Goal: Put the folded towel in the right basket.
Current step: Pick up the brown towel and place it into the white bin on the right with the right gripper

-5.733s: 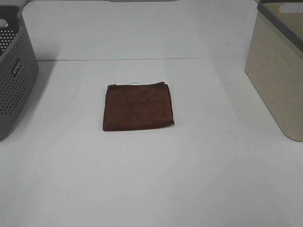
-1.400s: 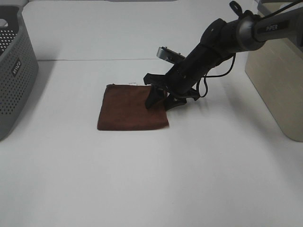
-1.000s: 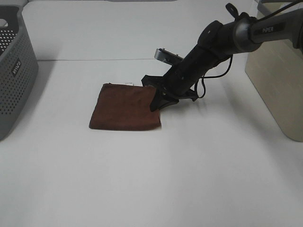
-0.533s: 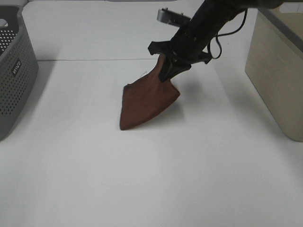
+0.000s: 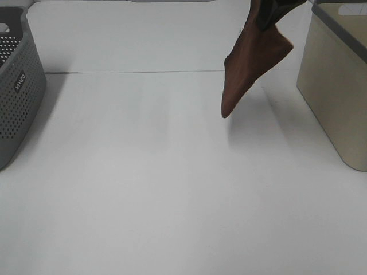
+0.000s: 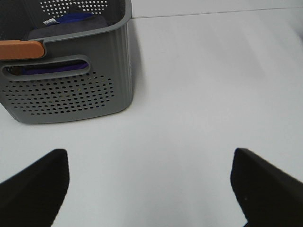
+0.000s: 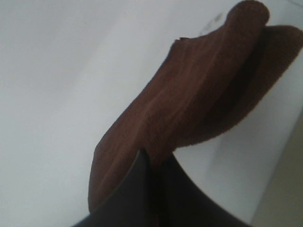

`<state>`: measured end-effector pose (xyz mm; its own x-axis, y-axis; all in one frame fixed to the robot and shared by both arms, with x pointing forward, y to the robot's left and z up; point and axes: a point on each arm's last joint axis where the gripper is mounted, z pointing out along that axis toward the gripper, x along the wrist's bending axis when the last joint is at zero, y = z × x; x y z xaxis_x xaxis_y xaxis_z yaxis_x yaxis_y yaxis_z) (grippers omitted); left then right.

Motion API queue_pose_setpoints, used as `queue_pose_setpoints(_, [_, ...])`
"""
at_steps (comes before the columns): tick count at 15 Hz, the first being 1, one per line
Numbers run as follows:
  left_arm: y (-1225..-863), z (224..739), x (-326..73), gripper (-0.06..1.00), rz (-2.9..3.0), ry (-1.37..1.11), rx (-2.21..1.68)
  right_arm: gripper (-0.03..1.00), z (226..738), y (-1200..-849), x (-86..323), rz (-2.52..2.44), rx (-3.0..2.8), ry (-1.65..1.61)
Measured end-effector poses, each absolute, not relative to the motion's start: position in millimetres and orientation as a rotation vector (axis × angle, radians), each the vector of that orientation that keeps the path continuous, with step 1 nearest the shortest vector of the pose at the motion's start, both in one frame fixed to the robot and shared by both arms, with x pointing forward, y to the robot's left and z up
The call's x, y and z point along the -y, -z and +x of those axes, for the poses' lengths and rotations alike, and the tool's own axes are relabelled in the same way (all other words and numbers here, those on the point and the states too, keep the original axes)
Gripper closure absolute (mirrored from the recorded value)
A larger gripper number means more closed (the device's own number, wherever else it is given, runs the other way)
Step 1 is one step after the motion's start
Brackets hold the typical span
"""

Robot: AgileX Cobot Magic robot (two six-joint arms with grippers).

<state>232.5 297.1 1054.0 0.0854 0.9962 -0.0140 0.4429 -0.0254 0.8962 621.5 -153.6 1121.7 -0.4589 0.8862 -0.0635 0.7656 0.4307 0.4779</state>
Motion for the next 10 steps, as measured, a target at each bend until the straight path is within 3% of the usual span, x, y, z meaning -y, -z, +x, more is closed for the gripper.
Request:
queue_pose_setpoints(4, [-1054.0,232.5,-297.1,0.07,1.582,-0.894,-1.465,0.97,611.5,-1153.4,186.3,1.414,-2.256,-0.528])
queue_pose_setpoints(10, [-1054.0,232.5,-297.1,0.07,1.582,-0.894,-1.465,0.97,616.8,-1167.3,309.9,1.744,-1.975,-0.507])
